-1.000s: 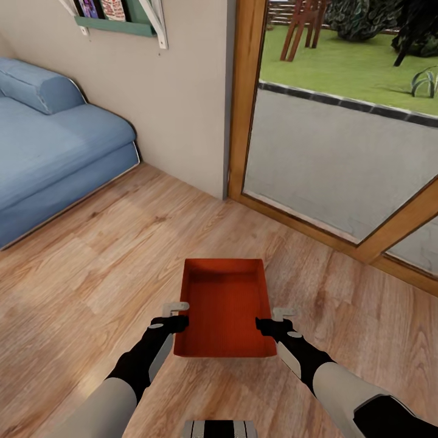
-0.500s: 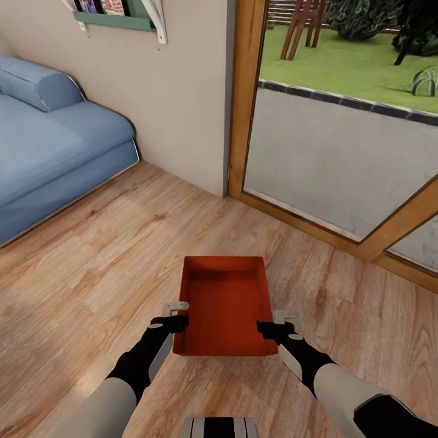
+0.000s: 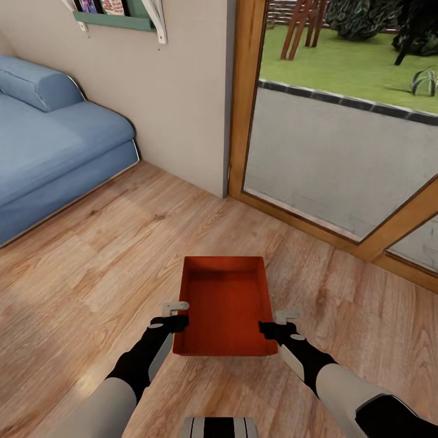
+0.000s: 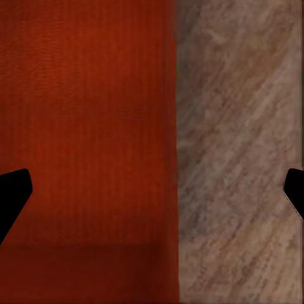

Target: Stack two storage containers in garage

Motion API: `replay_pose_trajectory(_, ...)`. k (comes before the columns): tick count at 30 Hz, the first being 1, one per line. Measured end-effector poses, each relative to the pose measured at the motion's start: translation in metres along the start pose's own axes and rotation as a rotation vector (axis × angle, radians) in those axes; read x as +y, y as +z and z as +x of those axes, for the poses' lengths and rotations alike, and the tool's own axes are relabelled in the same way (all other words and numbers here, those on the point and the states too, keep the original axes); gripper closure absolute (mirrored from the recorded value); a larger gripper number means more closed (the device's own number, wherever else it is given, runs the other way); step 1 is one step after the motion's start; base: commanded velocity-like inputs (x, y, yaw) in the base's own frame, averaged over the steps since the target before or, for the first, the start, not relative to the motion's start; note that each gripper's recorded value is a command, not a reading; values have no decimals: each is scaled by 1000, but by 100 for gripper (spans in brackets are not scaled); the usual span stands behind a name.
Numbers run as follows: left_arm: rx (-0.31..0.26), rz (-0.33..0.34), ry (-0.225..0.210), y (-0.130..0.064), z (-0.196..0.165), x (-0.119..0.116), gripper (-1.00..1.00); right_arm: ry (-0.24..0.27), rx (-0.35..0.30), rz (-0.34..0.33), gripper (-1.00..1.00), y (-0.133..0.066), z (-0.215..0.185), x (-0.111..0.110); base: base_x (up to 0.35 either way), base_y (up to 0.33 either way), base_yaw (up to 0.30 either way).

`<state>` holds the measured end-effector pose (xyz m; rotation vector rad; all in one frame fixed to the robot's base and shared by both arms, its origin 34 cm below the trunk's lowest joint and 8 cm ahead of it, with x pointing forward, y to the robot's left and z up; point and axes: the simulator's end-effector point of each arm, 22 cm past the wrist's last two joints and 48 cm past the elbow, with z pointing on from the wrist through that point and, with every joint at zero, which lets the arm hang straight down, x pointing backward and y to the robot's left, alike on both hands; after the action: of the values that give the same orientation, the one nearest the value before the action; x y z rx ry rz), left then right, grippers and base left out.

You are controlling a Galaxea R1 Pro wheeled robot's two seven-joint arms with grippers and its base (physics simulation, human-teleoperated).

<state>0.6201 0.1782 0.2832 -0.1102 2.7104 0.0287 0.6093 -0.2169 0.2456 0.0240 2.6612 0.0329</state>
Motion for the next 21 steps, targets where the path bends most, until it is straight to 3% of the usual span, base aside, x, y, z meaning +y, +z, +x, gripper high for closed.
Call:
replay_pose_trajectory(11, 1, 0, 0, 0, 1, 0, -100, -6, 0, 19, -100, 0, 0, -15, 0, 0, 0)
replay_pose_trajectory(21, 3, 0, 1, 18, 15, 1, -100, -7, 0, 19, -100, 17, 14, -16, 0, 0, 0)
